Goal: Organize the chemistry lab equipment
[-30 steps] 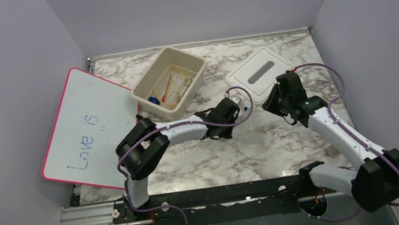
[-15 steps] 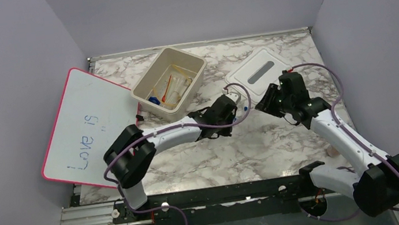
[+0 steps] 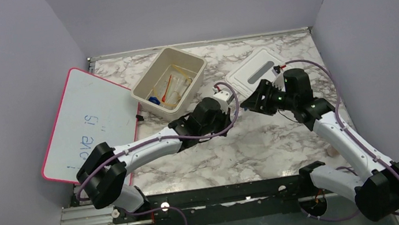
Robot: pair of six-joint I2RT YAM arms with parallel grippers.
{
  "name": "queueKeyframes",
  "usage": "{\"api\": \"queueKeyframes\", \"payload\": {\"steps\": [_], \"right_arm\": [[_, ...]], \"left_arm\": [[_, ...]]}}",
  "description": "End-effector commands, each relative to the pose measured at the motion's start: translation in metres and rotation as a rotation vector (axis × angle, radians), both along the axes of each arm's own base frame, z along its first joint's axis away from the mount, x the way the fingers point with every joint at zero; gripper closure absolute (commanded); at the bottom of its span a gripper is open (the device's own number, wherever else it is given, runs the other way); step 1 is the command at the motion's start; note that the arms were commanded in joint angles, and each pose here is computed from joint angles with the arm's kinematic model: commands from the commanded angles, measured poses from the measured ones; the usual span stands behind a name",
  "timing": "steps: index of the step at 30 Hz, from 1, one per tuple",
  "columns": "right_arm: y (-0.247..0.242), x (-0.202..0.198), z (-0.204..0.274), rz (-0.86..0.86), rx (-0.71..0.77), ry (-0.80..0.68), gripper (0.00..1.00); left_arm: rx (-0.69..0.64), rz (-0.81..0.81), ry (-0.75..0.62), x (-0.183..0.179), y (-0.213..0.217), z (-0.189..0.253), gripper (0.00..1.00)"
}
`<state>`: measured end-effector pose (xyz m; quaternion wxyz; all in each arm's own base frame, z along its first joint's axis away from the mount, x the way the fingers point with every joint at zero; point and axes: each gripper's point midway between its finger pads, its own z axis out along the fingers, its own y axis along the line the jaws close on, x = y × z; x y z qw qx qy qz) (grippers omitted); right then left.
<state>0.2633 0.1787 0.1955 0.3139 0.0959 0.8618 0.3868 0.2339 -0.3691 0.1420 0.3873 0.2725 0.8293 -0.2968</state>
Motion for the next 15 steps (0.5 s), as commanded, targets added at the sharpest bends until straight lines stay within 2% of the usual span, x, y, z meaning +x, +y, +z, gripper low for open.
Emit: {"api": "queueKeyframes", "payload": {"steps": [1,11,15], "right_arm": [[0.014,0.002,0.018,0.053,0.097,-0.017,0.43],[0.024,-0.001,-0.007,0.12,0.105,0.079,0.44],[0.025,0.002,-0.011,0.117,0.107,0.084,0.49]], "left_arm": [[-0.111,-0.073,-0.059,-0.01,-0.01,0.031,0.9],[-0.16,-0.099,-0.069,-0.013,-0.014,0.041,0.9],[-0.159,-0.099,-0.069,-0.014,-0.014,0.04,0.9]]}}
